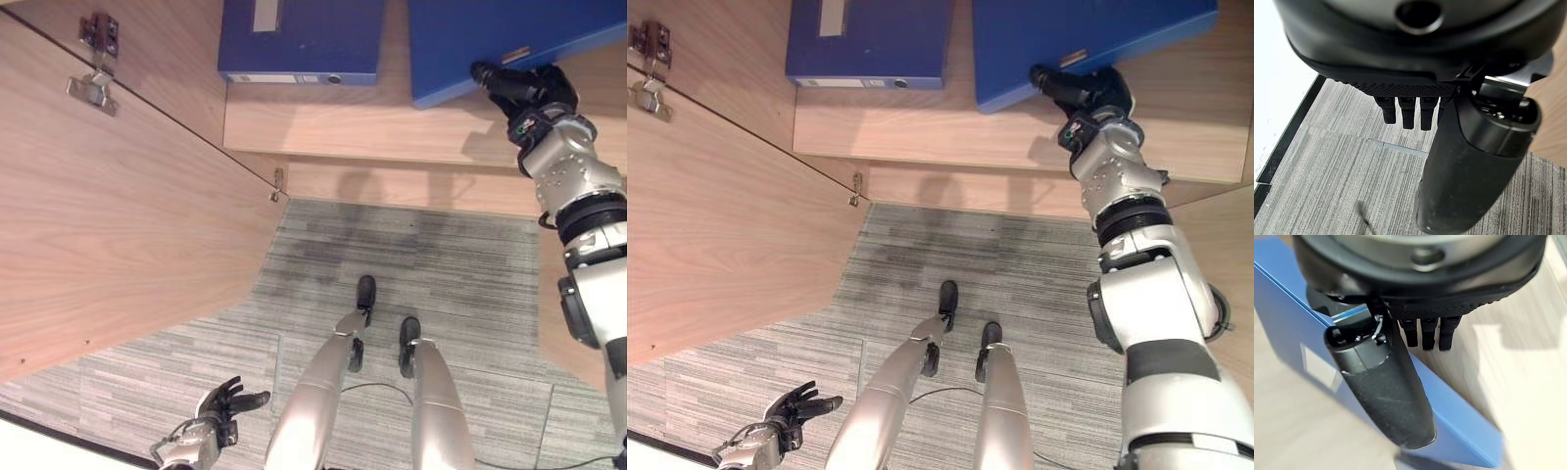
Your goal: Put the empty folder in the office cabinet
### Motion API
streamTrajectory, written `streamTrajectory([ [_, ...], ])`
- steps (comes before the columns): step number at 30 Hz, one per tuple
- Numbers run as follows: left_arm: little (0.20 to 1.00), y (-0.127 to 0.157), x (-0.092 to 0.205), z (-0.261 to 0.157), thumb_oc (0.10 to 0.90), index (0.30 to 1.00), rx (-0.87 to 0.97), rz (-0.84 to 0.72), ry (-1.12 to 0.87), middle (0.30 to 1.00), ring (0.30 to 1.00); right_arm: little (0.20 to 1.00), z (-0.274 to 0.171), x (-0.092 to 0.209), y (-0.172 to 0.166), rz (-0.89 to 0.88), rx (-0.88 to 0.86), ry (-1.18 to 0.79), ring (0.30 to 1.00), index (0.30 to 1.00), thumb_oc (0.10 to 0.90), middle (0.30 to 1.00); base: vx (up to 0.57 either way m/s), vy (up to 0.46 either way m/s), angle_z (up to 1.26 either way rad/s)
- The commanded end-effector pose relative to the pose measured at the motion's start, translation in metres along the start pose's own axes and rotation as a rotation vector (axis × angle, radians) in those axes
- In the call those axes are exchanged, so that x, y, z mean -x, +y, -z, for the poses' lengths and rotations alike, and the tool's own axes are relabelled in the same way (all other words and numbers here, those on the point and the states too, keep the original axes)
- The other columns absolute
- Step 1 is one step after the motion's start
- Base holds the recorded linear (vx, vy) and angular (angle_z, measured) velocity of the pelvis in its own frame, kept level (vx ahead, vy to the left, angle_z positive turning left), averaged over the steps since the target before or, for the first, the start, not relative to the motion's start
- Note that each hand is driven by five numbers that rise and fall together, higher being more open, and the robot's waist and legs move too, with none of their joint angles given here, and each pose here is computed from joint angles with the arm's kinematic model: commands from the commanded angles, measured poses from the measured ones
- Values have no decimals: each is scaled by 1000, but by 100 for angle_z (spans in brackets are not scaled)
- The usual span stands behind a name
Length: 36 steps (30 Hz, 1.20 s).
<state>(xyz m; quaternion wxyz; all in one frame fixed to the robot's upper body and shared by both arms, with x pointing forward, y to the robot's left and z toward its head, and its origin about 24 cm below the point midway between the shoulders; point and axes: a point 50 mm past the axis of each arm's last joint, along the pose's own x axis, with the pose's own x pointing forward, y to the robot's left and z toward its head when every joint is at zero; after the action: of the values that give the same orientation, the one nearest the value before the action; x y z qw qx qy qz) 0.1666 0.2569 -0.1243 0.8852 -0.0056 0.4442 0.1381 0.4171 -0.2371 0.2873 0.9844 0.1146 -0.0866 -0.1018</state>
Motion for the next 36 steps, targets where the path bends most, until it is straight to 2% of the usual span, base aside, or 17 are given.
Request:
streamTrajectory([
  [1,900,41,6,24,800,900,-79,-120,129,900,900,900,-21,5,26,-177,79,-113,900,900,800,900,-5,-16,-4],
  [7,900,43,6,26,800,900,-71,-128,135,900,900,900,-33,15,46,-295,-158,-231,900,900,800,900,2,-4,-1],
  [11,900,39,5,22,800,900,-55,-130,114,900,900,900,-39,23,51,-327,-434,-323,900,900,800,900,0,0,0],
  [13,900,39,4,20,800,900,-54,-131,105,900,900,900,-34,23,53,-330,-450,-318,900,900,800,900,0,0,0],
  [14,900,40,5,20,800,900,-53,-132,103,900,900,900,-30,21,51,-317,-385,-299,900,900,800,900,0,0,0],
  [16,900,44,5,18,800,900,-46,-134,102,900,900,900,-25,16,41,-283,-103,-241,900,900,800,900,0,0,0],
  [17,900,46,5,20,800,900,-48,-138,109,900,900,900,-24,14,35,-264,91,-217,900,900,800,900,-46,15,2],
  [18,900,51,6,22,800,900,-66,-150,124,900,900,900,-22,6,14,-154,468,-142,900,900,800,900,-39,14,2],
  [19,900,50,6,22,800,900,-64,-148,123,900,900,900,-23,5,14,-156,470,-143,900,900,800,900,-42,12,0],
  [22,900,45,3,16,800,900,-96,-161,132,900,900,900,-16,2,12,-116,916,-73,900,900,800,900,-26,-2,0],
  [24,900,41,-1,3,800,900,-99,-153,94,900,900,900,-21,-1,8,-92,1099,-20,900,900,800,900,-34,20,-2],
  [25,900,36,-1,2,800,900,-104,-134,86,900,900,900,-22,-2,0,-74,1315,38,900,900,800,900,-22,18,-4],
  [30,900,35,0,4,800,900,-112,-100,76,900,900,900,-24,-1,-19,-61,1608,144,900,900,800,900,-4,3,-1],
  [31,900,35,0,4,800,900,-112,-100,76,900,900,900,-24,-1,-19,-61,1609,144,900,900,800,900,-8,4,5],
  [33,900,40,3,10,800,900,-115,-86,82,900,900,900,-13,2,-26,-146,1675,200,900,900,800,900,-5,10,6],
  [34,900,43,5,15,800,900,-110,-73,83,900,900,900,5,9,-17,-307,1698,218,900,900,800,900,0,0,0],
  [36,900,42,6,19,800,900,-113,-61,85,900,900,900,14,12,-16,-369,1720,233,900,900,800,900,0,0,0],
])
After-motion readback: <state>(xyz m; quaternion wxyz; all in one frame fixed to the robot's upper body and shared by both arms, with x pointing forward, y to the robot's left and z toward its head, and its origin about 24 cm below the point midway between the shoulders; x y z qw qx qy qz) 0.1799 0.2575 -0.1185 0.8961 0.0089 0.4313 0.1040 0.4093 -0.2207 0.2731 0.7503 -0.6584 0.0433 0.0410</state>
